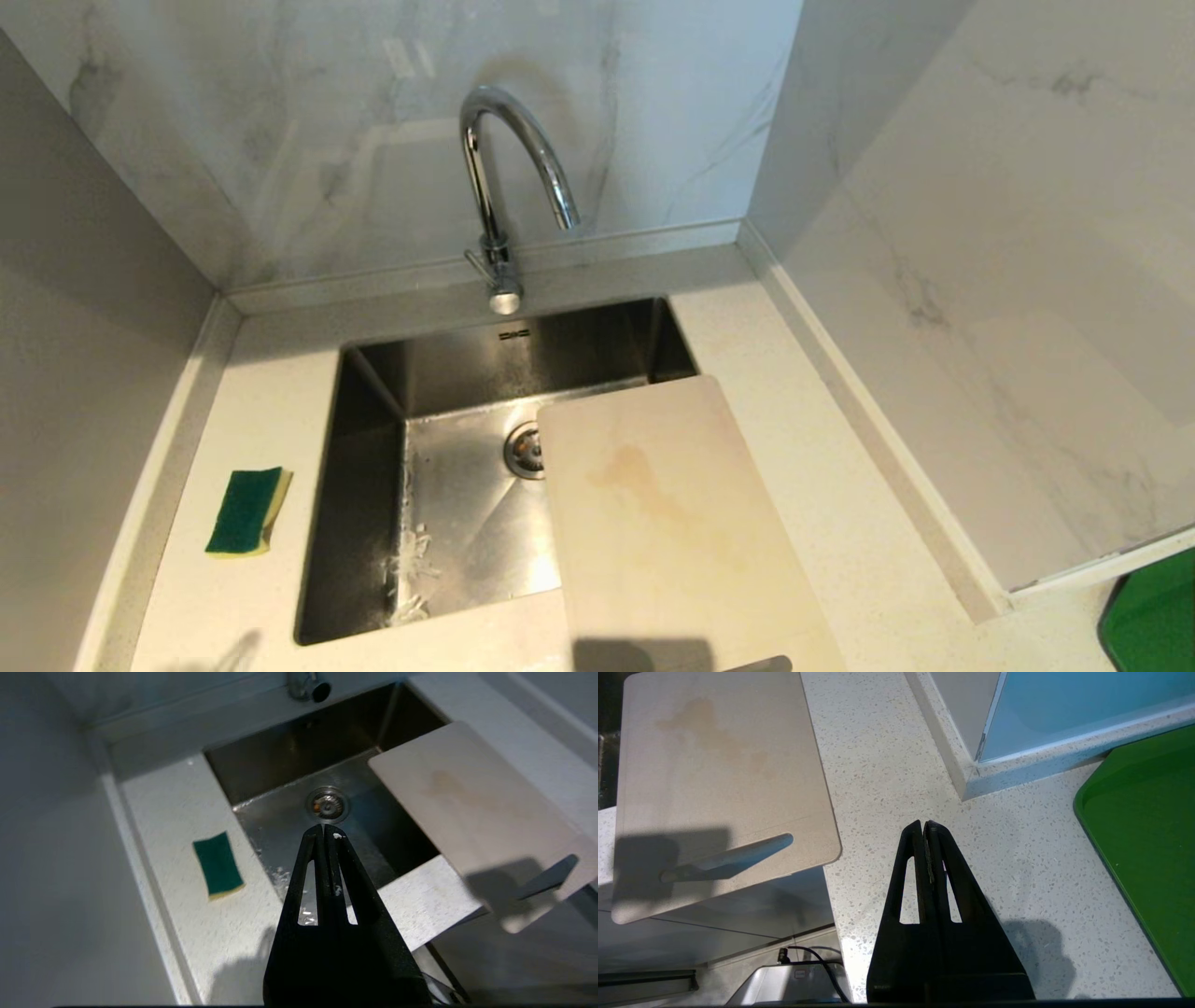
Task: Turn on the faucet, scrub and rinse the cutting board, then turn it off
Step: Turn on the tap
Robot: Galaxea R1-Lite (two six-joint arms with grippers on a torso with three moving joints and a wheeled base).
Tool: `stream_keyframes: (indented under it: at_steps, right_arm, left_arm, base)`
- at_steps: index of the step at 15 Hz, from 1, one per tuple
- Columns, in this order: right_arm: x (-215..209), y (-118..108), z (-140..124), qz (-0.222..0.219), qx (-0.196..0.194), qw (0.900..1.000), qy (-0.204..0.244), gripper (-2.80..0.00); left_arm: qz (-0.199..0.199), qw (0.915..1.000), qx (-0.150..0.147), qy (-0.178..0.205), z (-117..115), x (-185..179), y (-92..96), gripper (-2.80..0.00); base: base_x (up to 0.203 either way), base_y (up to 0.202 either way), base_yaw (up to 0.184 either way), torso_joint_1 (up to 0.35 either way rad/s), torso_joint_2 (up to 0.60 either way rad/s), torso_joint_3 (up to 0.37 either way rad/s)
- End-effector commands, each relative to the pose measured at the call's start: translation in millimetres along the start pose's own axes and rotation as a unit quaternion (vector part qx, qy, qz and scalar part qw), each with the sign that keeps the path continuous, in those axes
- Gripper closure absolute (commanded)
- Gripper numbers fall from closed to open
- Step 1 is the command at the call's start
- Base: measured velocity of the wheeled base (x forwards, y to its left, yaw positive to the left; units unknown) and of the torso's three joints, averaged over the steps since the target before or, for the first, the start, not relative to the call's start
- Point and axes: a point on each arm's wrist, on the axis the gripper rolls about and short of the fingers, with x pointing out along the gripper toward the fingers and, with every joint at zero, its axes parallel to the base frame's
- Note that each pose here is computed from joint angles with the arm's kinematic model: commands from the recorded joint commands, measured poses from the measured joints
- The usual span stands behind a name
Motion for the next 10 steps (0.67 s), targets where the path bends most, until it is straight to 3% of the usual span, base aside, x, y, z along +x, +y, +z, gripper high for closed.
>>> stream_keyframes:
  at_steps: [1,6,10]
  right_arm:
    - [0,0,0,0.000,0.000,1.000,0.001,0.00]
    - [0,0,0,0.000,0.000,1.000,0.000,0.00]
    - [0,0,0,0.000,0.000,1.000,0.000,0.00]
  left_arm:
    - [-0.027,0.9979,-0.011,0.059,25,47,15.6,0.00]
    - [-0.056,0.9954,-0.008,0.077,64,119,37.2,0.00]
    - [-0.082,0.9915,-0.048,0.088,69,203,48.3,0.00]
  base:
    - [0.000,0.000,0.000,0.000,0.00,0.000]
    - [0.000,0.000,0.000,0.000,0.00,0.000]
    - [0.000,0.000,0.000,0.000,0.00,0.000]
